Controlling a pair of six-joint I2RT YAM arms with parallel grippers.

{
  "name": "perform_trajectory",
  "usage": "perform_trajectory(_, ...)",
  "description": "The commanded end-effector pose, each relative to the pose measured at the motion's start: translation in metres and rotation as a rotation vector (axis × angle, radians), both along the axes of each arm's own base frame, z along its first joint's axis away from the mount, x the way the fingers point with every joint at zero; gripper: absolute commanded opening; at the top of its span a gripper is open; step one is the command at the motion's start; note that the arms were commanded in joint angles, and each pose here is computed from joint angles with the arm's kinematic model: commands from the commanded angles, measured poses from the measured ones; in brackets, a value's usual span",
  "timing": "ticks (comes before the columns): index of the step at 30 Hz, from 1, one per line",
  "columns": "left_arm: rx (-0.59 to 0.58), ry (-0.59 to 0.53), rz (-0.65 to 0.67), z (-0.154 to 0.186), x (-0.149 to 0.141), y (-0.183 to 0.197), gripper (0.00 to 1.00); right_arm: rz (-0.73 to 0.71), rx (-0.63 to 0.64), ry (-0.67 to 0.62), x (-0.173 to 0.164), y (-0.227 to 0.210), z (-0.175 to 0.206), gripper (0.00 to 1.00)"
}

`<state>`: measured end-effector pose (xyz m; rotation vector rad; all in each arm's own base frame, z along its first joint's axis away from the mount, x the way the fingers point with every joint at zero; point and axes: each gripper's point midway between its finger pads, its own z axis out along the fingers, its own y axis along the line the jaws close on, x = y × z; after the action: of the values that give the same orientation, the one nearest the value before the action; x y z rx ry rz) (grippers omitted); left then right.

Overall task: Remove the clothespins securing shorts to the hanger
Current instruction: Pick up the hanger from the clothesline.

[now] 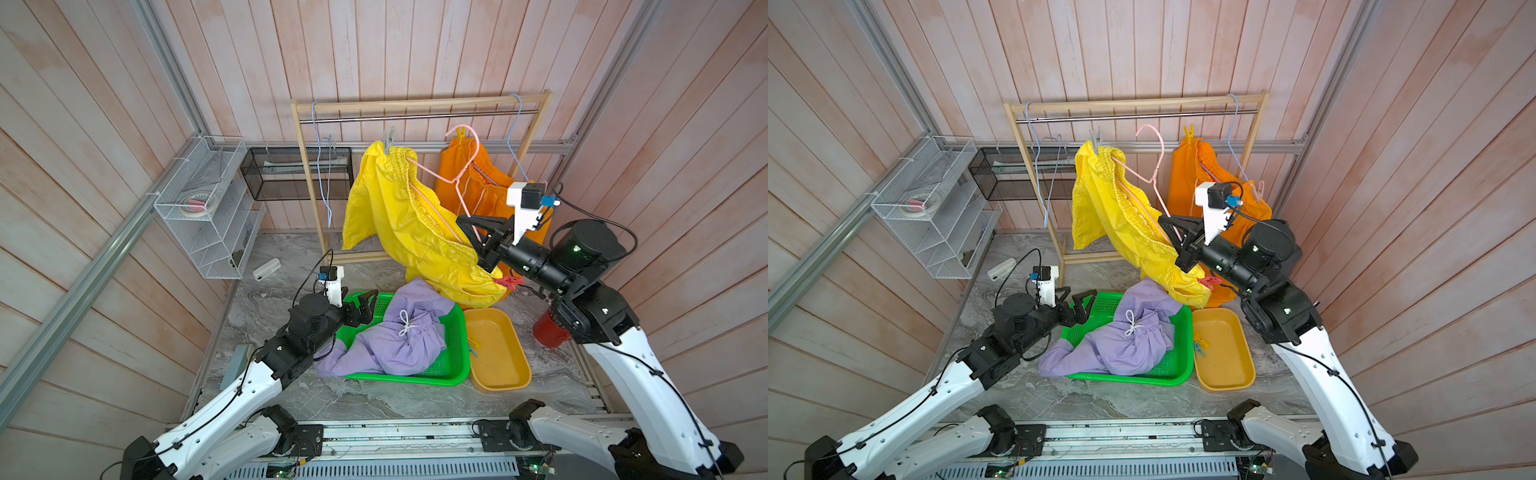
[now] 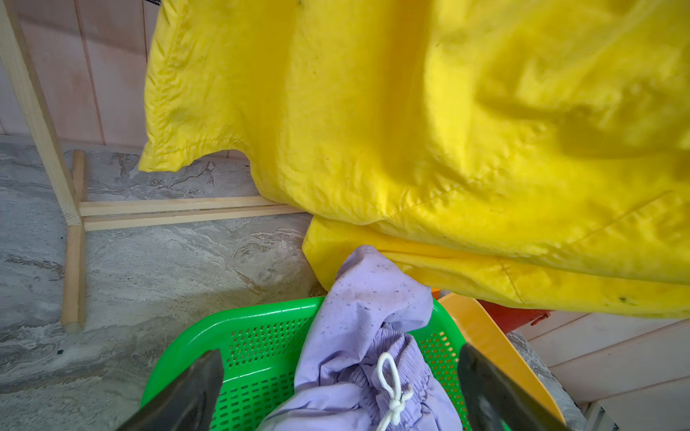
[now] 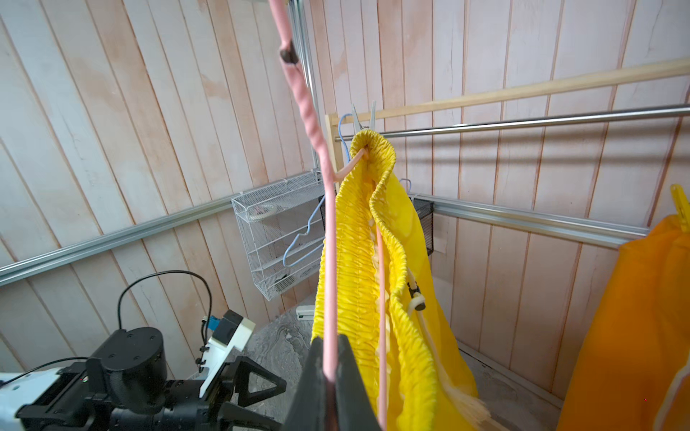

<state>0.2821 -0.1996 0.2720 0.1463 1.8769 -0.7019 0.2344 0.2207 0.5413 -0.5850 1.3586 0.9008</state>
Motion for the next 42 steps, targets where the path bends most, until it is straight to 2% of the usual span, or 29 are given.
perform_trajectory(1, -0.025, -0.020, 0.043, 0.018, -0.001, 0.011, 1.00, 0.087, 0.087, -0.147, -0.038, -0.007, 0.052, 0.00)
perform_trajectory(6, -0.045, -0.045, 0.067, 0.032, -0.011, 0.023, 1.00, 0.175, 0.140, -0.187, -0.059, -0.006, 0.079, 0.00)
perform_trajectory(13, -0.079, -0.068, 0.074, 0.045, -0.026, 0.035, 1.00, 0.253, 0.205, -0.216, -0.068, -0.002, 0.121, 0.00)
perform_trajectory(20, -0.086, -0.096, 0.092, 0.056, -0.035, 0.046, 1.00, 0.298, 0.233, -0.256, -0.082, -0.005, 0.153, 0.00)
perform_trajectory(24, -0.077, -0.099, 0.099, 0.056, -0.034, 0.048, 1.00, 0.268, 0.232, -0.254, -0.087, -0.013, 0.161, 0.00)
perform_trajectory(29, -0.051, -0.078, 0.106, 0.049, -0.032, 0.047, 1.00, 0.193, 0.189, -0.210, -0.088, -0.023, 0.125, 0.00)
perform_trajectory(32, -0.054, -0.082, 0.106, 0.049, -0.031, 0.047, 1.00, 0.208, 0.164, -0.197, -0.095, -0.024, 0.096, 0.00)
perform_trajectory(35, -0.046, -0.076, 0.109, 0.046, -0.030, 0.046, 1.00, 0.206, 0.133, -0.128, -0.087, -0.019, 0.067, 0.00)
perform_trajectory(42, -0.057, -0.074, 0.094, 0.039, -0.032, 0.044, 1.00, 0.221, 0.115, -0.081, -0.079, -0.012, 0.012, 0.00)
